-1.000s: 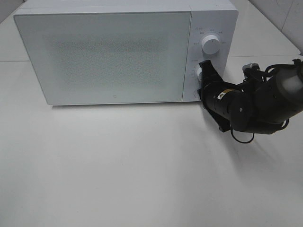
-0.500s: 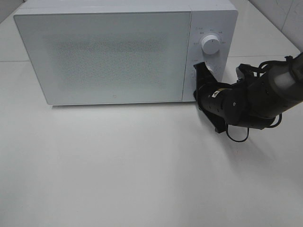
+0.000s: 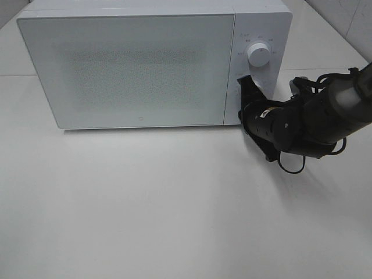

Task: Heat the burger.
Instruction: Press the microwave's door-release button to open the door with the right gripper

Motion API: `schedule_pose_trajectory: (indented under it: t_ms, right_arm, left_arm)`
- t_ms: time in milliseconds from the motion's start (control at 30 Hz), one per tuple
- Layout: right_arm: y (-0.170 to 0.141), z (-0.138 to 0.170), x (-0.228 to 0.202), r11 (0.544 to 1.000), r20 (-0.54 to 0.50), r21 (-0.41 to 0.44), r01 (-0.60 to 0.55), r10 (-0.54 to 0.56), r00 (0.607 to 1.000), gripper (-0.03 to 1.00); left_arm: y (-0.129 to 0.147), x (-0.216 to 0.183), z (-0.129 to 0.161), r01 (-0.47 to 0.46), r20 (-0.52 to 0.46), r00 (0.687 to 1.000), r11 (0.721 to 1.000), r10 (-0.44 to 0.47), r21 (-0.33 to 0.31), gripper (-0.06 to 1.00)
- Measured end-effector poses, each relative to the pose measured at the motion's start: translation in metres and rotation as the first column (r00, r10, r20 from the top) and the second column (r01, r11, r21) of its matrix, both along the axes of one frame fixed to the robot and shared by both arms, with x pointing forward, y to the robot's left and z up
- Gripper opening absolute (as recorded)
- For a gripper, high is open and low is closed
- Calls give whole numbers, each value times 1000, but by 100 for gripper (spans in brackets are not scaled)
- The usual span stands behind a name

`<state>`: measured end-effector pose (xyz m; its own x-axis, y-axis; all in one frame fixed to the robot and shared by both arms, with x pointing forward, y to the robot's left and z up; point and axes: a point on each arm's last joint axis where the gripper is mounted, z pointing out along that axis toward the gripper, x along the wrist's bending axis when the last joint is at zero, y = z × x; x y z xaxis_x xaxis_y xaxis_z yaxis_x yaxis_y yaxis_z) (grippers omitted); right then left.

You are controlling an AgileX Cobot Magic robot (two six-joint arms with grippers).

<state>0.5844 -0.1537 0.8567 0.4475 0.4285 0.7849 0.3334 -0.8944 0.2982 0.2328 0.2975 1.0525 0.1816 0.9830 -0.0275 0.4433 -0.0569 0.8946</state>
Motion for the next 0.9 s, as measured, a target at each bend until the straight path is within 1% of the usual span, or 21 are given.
schedule_pose_trajectory:
  t_ms: [433,600,900]
  right_arm:
    - [-1,1,4,1000,-20,7,3,-3,1000,0]
    - [0,2,7,1000,-28,22,19,-19,999,0]
    - [0,1,10,999,-24,27,28,-27,999,0]
  left_arm:
    - [0,0,0,0,0,1000,1000,0,0,0]
    - [0,0,0,0,0,1000,1000,0,0,0]
    - [0,0,0,0,0,1000,1000,0,0,0]
